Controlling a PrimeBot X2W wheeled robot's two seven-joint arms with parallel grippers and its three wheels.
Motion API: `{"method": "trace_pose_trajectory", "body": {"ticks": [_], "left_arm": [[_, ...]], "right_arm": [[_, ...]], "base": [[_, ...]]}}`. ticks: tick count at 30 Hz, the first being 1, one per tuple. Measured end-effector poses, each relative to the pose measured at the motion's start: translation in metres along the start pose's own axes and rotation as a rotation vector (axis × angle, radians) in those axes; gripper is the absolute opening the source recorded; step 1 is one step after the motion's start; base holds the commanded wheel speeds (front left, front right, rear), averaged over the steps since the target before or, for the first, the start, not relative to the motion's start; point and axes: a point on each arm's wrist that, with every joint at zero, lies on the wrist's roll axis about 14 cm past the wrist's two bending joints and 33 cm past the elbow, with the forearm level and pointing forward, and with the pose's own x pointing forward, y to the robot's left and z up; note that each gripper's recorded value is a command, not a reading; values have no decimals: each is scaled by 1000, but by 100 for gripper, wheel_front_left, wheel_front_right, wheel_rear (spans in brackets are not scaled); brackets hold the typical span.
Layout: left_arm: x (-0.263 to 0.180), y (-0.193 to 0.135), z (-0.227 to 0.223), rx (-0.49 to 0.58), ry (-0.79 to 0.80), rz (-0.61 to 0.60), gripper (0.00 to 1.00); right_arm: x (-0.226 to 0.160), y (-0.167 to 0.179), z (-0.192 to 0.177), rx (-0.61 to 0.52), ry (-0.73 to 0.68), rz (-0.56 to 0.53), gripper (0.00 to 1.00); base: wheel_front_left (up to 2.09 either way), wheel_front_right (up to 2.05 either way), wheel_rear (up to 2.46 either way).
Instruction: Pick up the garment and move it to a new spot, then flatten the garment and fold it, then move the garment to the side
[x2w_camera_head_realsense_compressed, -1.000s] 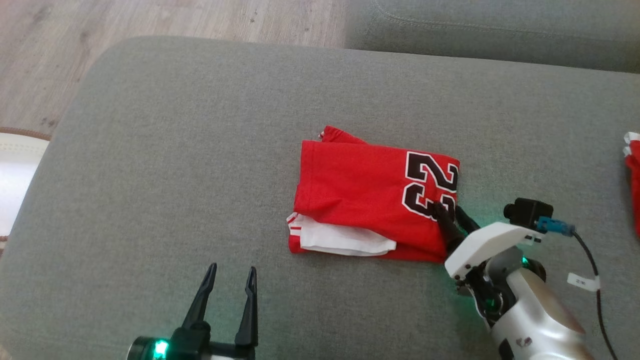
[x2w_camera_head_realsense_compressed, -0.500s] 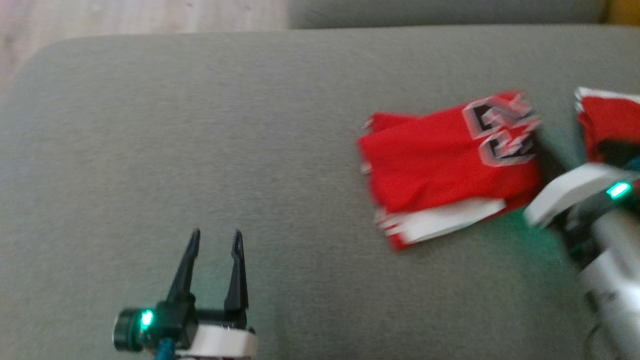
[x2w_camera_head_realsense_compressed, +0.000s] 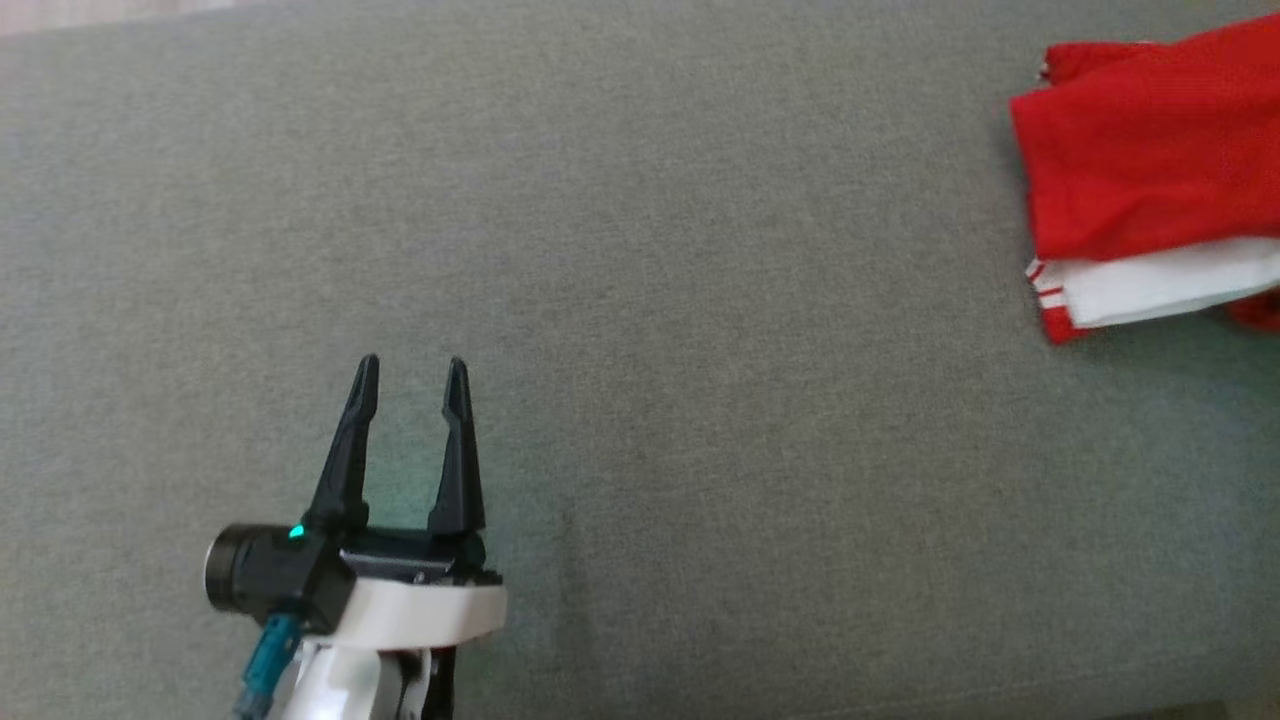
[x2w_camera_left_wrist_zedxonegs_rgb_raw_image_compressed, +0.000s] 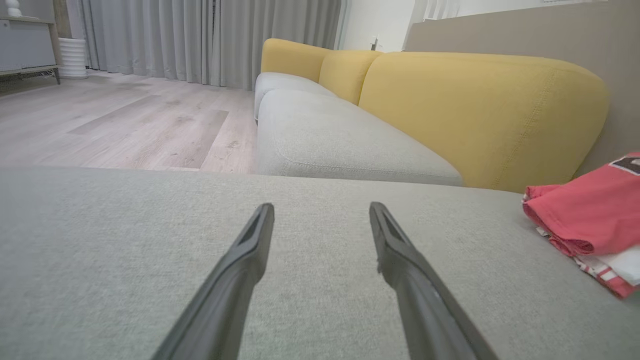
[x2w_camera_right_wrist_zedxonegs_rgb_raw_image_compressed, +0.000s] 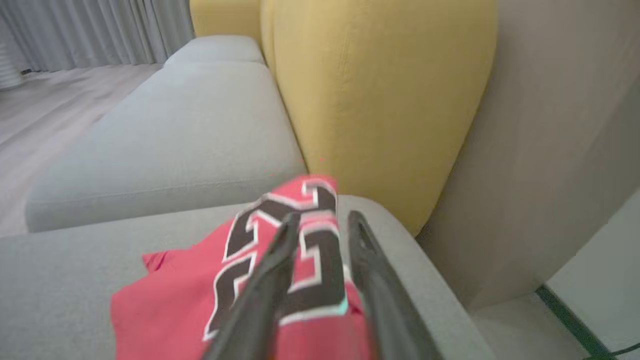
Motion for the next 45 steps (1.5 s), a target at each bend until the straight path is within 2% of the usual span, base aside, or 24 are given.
{"method": "trace_pose_trajectory", "body": {"ticks": [2,4,5,7,11,13,14,18,20,22,26,30,34,45], "left_arm": [[5,-2,2,-1,-8,-9,100],[5,-3,4,2,-14,-12,100],[4,-3,4,4,-11,-12,100],[-2,-7,7,9,-16,-26,100],[-12,-5,23,7,-55,-8,100],[-20,-1,31,13,-77,9,100],[-20,-1,31,13,-77,9,100],[-44,8,40,31,-100,52,100],[-60,12,40,40,-102,77,100],[-75,17,43,49,-112,105,100],[-96,18,58,48,-170,127,100],[-111,20,69,63,-213,151,100],[-120,18,62,75,-196,149,100],[-124,16,55,96,-181,148,100]], "right_arm": [[1,-6,13,-14,-42,-18,100],[0,4,21,-13,-81,-1,100],[0,15,24,-8,-97,19,100],[-7,58,18,7,-129,107,100],[-31,116,-9,48,-155,217,100],[-49,140,-28,88,-156,256,100],[-49,140,-28,88,-156,256,100],[-88,190,-60,145,-134,346,100],[-105,209,-63,175,-140,375,100],[-122,223,-49,178,-196,408,100],[-148,225,-20,155,-311,417,100],[-173,225,-27,127,-317,425,100],[-187,222,-41,127,-286,423,100],[-197,217,-38,143,-306,415,100]], "base": [[0,0,0],[0,0,0],[0,0,0],[0,0,0],[0,0,0],[0,0,0],[0,0,0],[0,0,0],[0,0,0],[0,0,0],[0,0,0],[0,0,0],[0,0,0],[0,0,0]]}}
